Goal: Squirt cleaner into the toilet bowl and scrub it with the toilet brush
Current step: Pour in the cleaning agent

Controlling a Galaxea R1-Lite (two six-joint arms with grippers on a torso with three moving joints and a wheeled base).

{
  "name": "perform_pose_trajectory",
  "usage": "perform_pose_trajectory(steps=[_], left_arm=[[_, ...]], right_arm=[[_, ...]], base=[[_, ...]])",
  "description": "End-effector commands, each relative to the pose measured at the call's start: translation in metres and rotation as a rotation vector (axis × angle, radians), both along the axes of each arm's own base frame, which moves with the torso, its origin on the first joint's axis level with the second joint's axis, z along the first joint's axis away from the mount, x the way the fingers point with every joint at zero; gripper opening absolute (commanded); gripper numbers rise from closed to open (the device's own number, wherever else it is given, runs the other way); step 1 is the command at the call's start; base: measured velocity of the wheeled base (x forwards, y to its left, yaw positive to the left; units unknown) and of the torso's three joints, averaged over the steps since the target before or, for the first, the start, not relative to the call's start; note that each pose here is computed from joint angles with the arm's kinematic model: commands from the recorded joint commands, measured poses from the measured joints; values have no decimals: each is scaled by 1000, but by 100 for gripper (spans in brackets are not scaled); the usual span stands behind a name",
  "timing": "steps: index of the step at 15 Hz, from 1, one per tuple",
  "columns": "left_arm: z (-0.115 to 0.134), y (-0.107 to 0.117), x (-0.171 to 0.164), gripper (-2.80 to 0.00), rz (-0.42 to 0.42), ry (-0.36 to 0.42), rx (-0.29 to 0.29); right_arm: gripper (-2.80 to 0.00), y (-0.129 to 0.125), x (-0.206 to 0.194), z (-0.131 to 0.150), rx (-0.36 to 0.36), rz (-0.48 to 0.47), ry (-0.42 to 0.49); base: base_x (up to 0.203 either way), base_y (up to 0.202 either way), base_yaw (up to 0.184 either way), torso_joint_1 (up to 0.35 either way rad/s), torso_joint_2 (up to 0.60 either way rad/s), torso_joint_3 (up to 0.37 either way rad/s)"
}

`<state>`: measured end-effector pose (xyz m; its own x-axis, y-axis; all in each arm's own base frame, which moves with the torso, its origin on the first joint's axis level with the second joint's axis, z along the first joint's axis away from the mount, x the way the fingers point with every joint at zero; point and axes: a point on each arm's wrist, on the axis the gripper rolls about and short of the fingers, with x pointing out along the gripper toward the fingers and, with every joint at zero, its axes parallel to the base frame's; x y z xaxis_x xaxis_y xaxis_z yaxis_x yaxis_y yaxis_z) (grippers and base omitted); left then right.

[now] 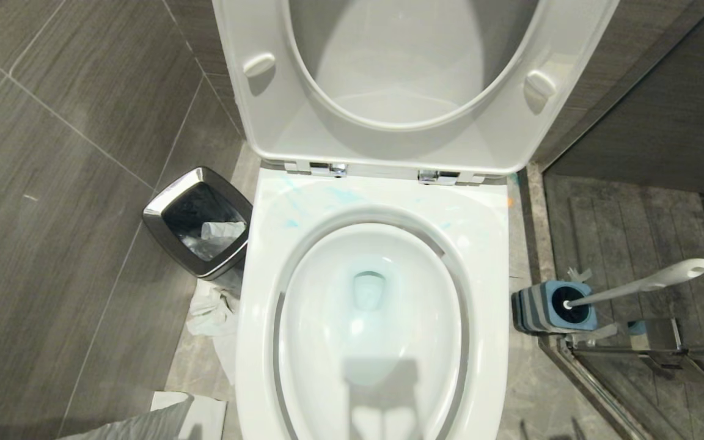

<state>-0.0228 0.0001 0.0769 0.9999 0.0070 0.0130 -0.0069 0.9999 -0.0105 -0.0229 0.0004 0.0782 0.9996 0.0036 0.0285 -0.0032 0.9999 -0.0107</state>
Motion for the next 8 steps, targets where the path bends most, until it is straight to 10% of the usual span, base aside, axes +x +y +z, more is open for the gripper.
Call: perform_pose_trajectory(steps=[1, 8], left_arm=[[-2, 0, 1, -280, 1, 5, 3], [-2, 0, 1, -280, 1, 7, 0]], right_arm=[[0, 0, 1, -3, 0, 1, 9], [0, 0, 1, -3, 0, 1, 9]], base=[[0, 0, 0, -3, -1, -186], [0, 0, 0, -3, 2, -53]])
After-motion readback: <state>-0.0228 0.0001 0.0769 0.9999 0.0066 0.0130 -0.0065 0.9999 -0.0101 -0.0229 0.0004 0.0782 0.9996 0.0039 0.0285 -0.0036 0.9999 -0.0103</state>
